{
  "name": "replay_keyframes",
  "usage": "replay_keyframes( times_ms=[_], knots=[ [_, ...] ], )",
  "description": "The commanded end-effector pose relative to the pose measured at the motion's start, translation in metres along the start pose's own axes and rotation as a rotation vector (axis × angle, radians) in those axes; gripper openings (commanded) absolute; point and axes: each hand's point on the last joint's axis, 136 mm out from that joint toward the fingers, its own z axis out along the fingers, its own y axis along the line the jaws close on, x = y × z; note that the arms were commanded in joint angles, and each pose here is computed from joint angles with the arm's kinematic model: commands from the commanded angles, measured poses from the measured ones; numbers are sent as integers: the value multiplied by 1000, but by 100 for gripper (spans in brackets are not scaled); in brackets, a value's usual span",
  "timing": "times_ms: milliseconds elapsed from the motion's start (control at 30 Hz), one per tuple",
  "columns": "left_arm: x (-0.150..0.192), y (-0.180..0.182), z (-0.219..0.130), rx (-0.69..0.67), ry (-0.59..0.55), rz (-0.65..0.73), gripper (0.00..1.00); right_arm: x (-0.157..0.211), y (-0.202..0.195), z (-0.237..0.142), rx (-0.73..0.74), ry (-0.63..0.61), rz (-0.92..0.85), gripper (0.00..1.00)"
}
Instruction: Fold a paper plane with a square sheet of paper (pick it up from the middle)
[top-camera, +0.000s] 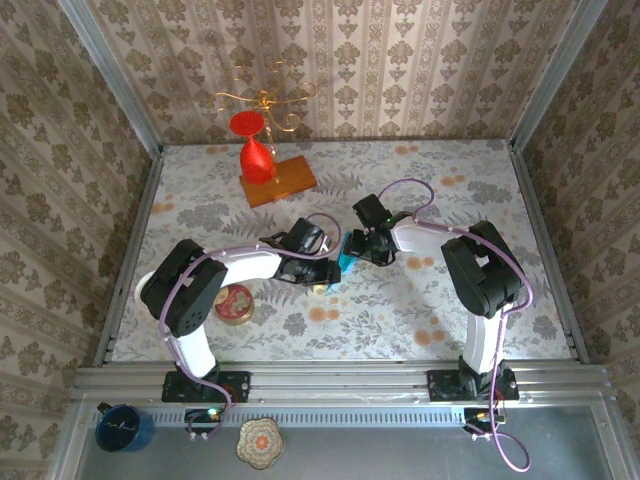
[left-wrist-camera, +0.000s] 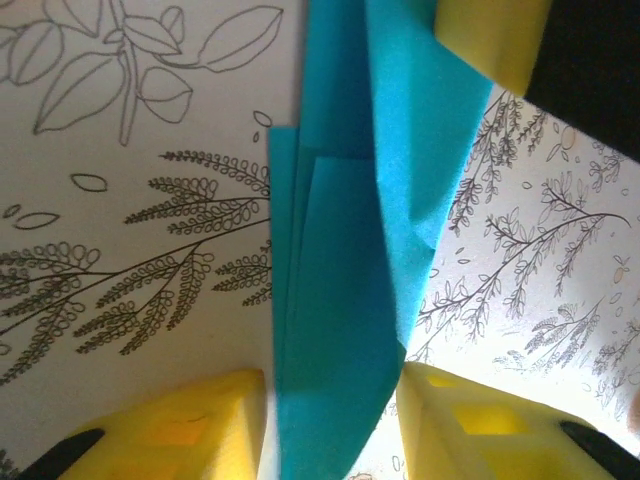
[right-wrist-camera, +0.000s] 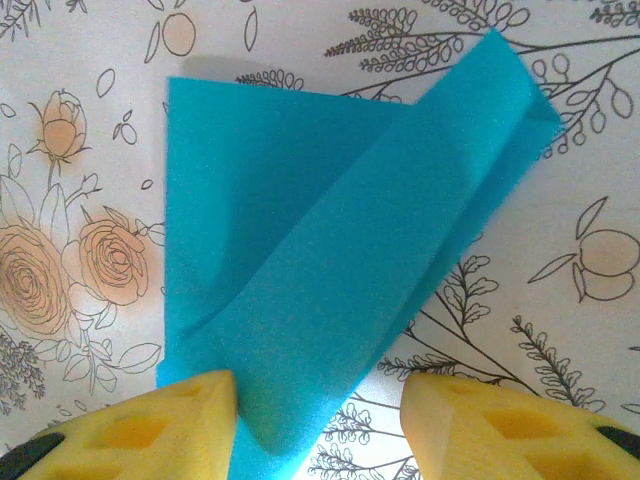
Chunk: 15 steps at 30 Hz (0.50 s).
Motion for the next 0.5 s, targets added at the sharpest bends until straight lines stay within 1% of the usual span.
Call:
replay_keyframes(
  times_ms=[0, 167, 300, 467],
  knots=[
    [14, 13, 13, -40, 57, 0, 36, 39, -49, 41, 163, 127, 35, 52],
    [15, 16, 15, -47, 60, -6, 29, 39, -50, 42, 165, 129, 33, 52],
    [16, 18, 16, -45, 63, -16, 25, 38, -50, 42, 164, 131, 28, 52],
    [16, 19, 17, -44, 68, -22, 24, 38, -49, 42, 161, 130, 21, 52]
  ],
)
